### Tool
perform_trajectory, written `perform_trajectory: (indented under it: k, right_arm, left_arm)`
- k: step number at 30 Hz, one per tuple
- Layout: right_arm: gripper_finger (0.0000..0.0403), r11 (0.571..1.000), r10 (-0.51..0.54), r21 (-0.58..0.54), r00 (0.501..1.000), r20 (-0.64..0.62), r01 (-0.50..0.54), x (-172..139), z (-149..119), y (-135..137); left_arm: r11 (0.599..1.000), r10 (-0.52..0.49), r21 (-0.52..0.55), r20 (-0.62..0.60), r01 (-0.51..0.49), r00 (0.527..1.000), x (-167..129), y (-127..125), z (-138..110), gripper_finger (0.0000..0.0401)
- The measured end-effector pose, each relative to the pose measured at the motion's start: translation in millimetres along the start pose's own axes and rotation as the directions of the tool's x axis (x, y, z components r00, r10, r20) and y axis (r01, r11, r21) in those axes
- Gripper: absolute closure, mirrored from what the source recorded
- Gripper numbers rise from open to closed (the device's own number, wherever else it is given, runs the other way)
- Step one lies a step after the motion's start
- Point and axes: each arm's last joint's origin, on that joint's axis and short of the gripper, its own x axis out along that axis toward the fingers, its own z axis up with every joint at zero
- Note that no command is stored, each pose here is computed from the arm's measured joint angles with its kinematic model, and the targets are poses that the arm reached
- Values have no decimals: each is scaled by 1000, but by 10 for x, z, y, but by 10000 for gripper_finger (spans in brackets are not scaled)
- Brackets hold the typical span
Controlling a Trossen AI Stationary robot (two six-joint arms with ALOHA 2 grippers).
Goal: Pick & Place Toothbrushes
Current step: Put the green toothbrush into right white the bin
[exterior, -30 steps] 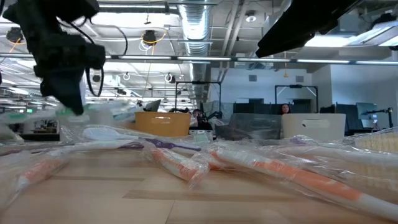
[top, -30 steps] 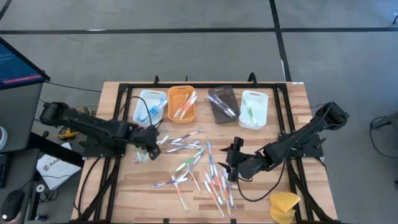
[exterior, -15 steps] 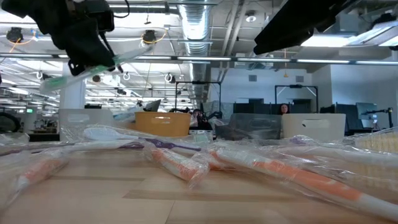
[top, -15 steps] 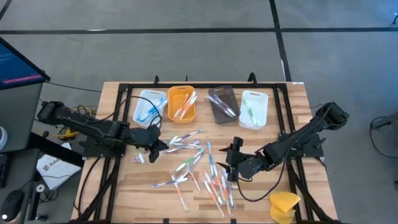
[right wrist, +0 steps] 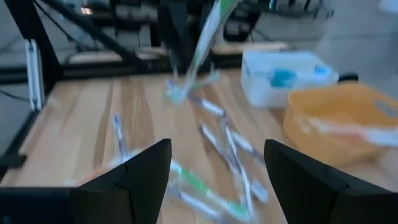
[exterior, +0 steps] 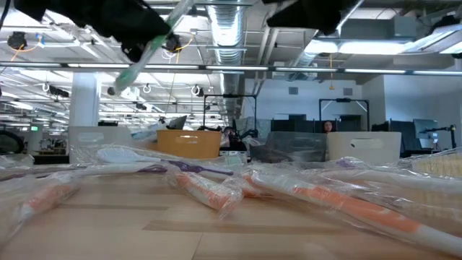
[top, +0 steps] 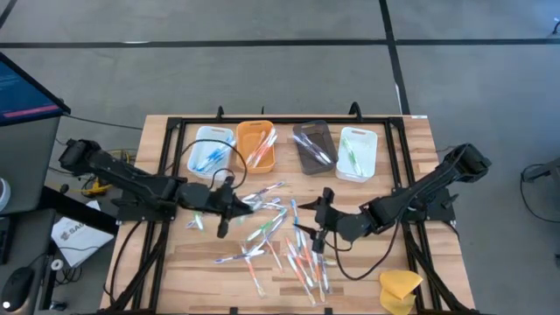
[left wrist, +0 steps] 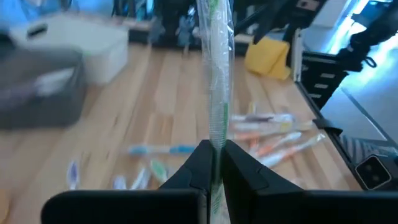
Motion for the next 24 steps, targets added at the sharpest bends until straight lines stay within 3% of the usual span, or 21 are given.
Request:
perform_trajectory:
  k: [10,17,24]
  right_arm:
    - [150,997,19,-75,984,180,-6,7,217,2]
    - [150,999,-18,-43,970,242,29,75,317,-113]
    - [150,992,120,-73,956,268,-104,186,388,-250]
  left_arm:
    - [996,-59,76,115,51,992,141,-64,55,389]
    - [993,-69,103,187,50,980,130,-69,128,390]
    - [995,-31,104,211,9,977,141,1,160,389]
